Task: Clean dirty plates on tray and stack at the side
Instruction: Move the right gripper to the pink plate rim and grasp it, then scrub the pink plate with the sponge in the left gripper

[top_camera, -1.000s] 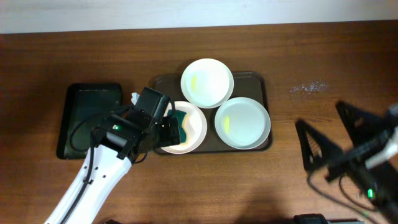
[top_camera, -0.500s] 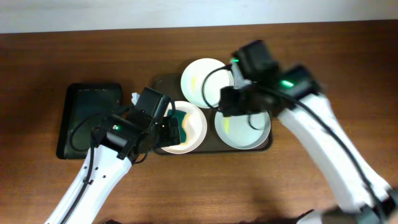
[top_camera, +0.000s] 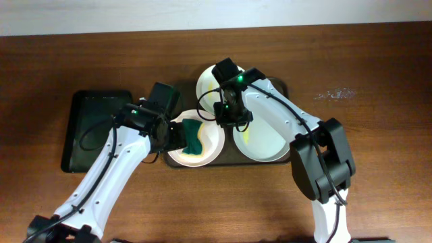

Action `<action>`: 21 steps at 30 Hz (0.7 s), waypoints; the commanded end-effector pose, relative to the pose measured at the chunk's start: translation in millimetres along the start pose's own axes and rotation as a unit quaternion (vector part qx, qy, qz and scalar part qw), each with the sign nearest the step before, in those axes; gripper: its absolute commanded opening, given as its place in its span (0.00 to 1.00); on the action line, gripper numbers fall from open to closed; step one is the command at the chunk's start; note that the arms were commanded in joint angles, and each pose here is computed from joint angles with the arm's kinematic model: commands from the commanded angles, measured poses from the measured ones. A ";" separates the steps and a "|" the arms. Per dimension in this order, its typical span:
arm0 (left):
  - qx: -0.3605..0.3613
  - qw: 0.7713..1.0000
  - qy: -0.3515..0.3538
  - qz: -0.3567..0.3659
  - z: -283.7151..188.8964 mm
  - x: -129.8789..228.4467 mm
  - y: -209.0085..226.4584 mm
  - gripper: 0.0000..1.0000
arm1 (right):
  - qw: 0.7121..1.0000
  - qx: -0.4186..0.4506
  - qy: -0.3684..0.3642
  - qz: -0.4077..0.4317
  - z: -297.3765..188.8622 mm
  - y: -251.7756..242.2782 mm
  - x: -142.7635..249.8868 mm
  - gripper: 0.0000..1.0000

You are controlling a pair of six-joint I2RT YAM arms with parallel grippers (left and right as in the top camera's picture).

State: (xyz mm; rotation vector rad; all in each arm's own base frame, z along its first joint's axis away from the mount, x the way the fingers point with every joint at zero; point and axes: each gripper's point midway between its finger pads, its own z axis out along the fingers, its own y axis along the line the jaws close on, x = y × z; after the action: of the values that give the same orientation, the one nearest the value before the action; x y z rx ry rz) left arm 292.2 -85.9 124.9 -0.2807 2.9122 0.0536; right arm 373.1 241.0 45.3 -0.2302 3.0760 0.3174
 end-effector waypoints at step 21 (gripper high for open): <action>0.143 0.986 0.002 0.091 48.7 -1.4 -59.8 0.71 | 0.998 0.006 0.047 -0.052 55.7 2.1 24.9 0.25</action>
State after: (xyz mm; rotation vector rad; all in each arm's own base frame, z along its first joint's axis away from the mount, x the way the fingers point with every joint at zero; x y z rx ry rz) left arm 322.0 -129.6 91.6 -0.0649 2.8738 -0.2315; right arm 361.4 255.1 3.6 -0.4233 3.0943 0.3132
